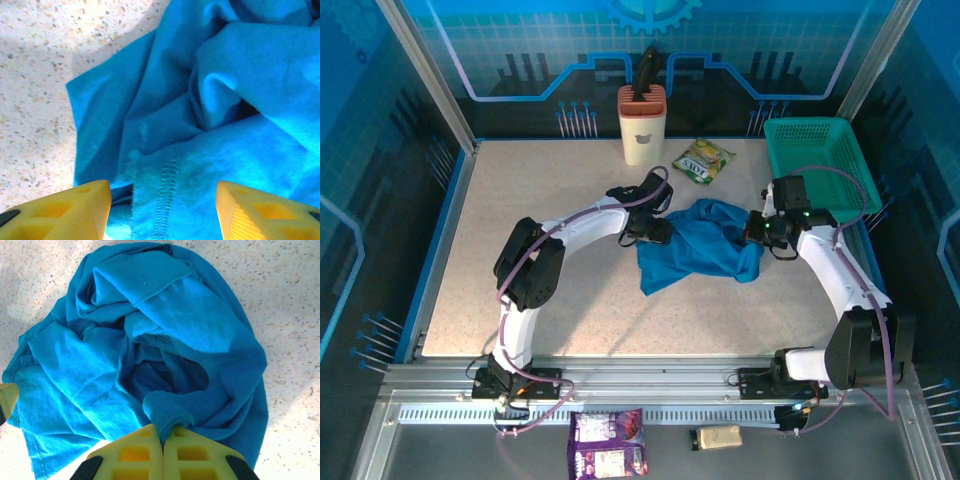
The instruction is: Fold the inside-out t-shirt
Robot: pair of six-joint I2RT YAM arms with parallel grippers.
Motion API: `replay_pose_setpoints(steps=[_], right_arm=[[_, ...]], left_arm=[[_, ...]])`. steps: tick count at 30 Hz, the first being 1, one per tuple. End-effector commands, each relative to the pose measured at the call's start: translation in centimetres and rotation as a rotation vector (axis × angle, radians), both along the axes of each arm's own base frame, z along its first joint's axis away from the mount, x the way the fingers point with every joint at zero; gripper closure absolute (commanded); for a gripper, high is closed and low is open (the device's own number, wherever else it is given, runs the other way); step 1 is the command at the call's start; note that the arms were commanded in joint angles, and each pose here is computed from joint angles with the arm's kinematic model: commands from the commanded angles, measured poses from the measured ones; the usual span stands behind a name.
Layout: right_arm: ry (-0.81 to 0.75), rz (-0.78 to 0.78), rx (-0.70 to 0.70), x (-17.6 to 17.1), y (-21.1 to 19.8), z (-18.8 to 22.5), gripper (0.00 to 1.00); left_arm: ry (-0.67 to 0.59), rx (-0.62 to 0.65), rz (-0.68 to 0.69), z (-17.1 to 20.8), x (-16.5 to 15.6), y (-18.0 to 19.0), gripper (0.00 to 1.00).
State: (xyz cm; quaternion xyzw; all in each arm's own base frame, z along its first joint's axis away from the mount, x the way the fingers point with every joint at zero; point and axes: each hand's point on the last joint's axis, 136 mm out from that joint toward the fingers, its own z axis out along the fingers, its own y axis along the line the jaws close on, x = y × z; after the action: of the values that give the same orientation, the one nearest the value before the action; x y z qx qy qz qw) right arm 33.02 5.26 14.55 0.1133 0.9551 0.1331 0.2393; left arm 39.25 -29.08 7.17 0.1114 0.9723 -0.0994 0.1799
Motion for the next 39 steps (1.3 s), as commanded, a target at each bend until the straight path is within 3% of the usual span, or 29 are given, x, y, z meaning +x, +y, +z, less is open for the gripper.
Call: replay_pose_setpoints(steps=[1, 6, 11, 20, 23, 31, 39], right_arm=[[-0.023, 0.011, 0.005, 0.8, 0.9, 0.9, 1.00], [-0.022, 0.014, -0.007, 0.7, 1.2, 0.9, 1.00], [-0.022, 0.015, -0.022, 0.5, 1.1, 1.0, 1.00], [-0.038, 0.017, -0.047, 0.5, 1.2, 2.0, 1.00], [-0.054, 0.036, -0.038, 0.9, 1.9, 2.9, 1.00], [-0.158, 0.139, 0.010, 5.1, 6.2, 8.7, 1.00], [-0.295, 0.388, 0.212, 10.9, 18.8, 17.0, 1.00]], left_arm=[[-0.002, 0.055, -0.020, -0.4, 0.4, 0.3, 0.41], [0.055, -0.017, -0.044, -1.2, -0.2, -1.4, 0.46], [0.052, -0.011, -0.036, -1.4, 0.1, -1.3, 0.46], [-0.060, 0.006, -0.025, 2.5, 1.3, -0.1, 0.91], [-0.112, -0.018, 0.012, 5.8, 1.9, 1.9, 1.00], [-0.341, -0.208, 0.196, 20.5, 1.7, 11.8, 1.00], [-0.586, -0.352, 0.359, 33.4, -3.8, 23.1, 1.00]])
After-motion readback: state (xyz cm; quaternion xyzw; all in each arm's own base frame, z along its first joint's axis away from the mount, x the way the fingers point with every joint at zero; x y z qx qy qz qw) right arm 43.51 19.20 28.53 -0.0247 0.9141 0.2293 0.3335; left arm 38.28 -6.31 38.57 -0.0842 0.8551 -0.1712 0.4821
